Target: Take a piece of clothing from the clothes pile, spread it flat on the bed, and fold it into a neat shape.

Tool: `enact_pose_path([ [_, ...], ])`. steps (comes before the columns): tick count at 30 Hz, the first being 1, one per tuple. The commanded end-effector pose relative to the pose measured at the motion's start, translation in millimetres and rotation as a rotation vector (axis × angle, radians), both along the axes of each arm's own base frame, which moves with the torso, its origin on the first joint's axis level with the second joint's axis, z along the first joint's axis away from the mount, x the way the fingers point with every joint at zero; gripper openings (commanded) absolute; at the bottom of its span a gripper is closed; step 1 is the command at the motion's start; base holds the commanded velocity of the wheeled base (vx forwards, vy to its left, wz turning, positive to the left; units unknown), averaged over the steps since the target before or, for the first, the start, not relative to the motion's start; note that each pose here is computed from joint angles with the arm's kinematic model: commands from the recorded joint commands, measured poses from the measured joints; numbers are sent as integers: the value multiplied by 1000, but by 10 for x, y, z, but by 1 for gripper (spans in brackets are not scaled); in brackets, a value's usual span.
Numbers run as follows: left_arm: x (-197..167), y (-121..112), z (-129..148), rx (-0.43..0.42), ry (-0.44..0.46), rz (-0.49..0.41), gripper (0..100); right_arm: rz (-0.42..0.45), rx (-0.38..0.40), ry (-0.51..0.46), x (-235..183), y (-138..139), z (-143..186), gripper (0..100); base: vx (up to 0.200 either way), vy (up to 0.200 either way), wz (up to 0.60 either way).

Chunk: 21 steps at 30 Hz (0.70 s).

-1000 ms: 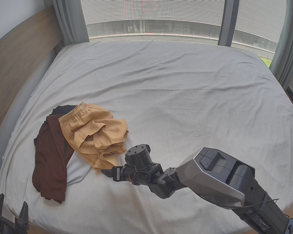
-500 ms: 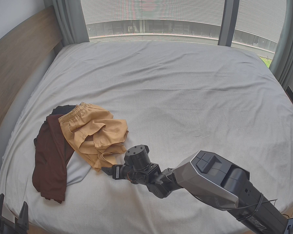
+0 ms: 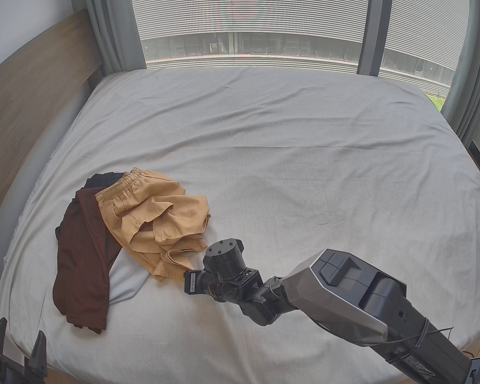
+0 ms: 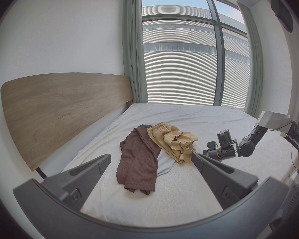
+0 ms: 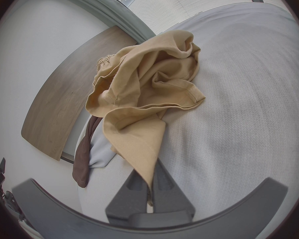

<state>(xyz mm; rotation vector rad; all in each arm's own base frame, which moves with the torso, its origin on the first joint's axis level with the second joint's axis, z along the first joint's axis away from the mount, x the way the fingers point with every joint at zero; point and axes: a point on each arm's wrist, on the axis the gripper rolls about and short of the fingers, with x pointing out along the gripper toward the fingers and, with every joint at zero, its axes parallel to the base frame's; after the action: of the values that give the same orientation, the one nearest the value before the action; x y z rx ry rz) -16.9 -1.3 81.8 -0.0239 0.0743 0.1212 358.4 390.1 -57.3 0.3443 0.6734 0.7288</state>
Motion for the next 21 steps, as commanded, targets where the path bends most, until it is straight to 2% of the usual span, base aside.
enact_pose_path([
  [1, 10, 1, -50, -3, 19, 1, 100, -7, -8, 4, -2, -21, -7, 0, 0, 0, 0],
  [11, 10, 1, -50, -1, 20, 1, 100, -56, -104, 61, -98, -176, -89, 0, 0, 0, 0],
  [21, 10, 1, -50, -1, 20, 1, 100, -80, -146, 96, -208, -385, 32, 0, 0, 0, 0],
])
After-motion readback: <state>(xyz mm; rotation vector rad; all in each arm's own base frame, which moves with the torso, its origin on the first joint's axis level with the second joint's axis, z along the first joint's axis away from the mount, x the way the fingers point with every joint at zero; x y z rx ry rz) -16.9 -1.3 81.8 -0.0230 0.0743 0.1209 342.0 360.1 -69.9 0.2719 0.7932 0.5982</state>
